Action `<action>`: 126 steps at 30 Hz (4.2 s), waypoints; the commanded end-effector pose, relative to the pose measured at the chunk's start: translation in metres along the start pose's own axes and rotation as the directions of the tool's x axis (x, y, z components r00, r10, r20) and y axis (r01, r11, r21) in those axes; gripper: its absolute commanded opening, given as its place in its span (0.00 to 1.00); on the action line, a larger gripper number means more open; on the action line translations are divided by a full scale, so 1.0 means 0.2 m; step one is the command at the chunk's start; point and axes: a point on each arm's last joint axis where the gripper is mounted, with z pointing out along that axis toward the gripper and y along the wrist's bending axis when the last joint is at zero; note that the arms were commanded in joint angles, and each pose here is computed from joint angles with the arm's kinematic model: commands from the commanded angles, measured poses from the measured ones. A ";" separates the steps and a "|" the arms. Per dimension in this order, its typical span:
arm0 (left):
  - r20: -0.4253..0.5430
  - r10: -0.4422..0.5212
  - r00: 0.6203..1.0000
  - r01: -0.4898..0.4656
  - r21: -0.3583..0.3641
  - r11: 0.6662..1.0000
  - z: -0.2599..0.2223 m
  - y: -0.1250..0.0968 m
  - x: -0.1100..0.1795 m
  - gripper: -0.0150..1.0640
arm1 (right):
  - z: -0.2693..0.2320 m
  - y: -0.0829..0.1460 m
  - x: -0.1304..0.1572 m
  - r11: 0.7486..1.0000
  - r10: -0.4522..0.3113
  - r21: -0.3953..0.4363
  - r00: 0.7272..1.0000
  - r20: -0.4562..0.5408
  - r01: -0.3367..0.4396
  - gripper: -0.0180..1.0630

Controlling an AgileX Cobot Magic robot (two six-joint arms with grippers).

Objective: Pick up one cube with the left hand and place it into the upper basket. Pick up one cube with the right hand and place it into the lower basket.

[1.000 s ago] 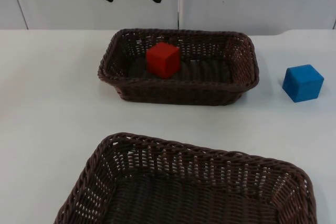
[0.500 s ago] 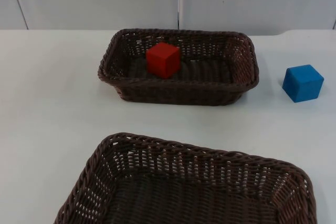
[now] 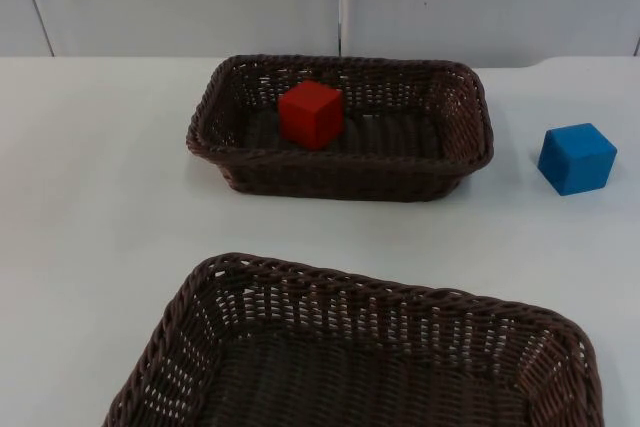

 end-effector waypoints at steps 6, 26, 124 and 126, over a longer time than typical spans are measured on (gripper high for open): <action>0.076 -0.009 0.997 0.010 -0.012 1.000 -0.18 -0.02 0.08 0.79 | 0.00 0.00 0.00 1.000 0.003 0.009 1.000 0.002 -0.003 0.99; 0.188 0.013 0.982 -0.010 -0.020 1.000 -0.49 -0.08 0.45 0.79 | 0.00 0.00 0.00 1.000 0.002 0.011 1.000 0.002 -0.002 0.99; 0.179 0.122 0.976 -0.085 -0.198 0.977 -0.65 -0.04 0.63 0.79 | 1.71 0.11 -0.73 0.996 -0.081 -0.067 0.829 -0.553 0.053 0.99; 0.179 0.122 0.976 -0.085 -0.198 0.977 -0.65 -0.04 0.63 0.79 | 1.75 0.12 -0.72 0.996 -0.086 -0.075 0.824 -0.560 0.053 0.99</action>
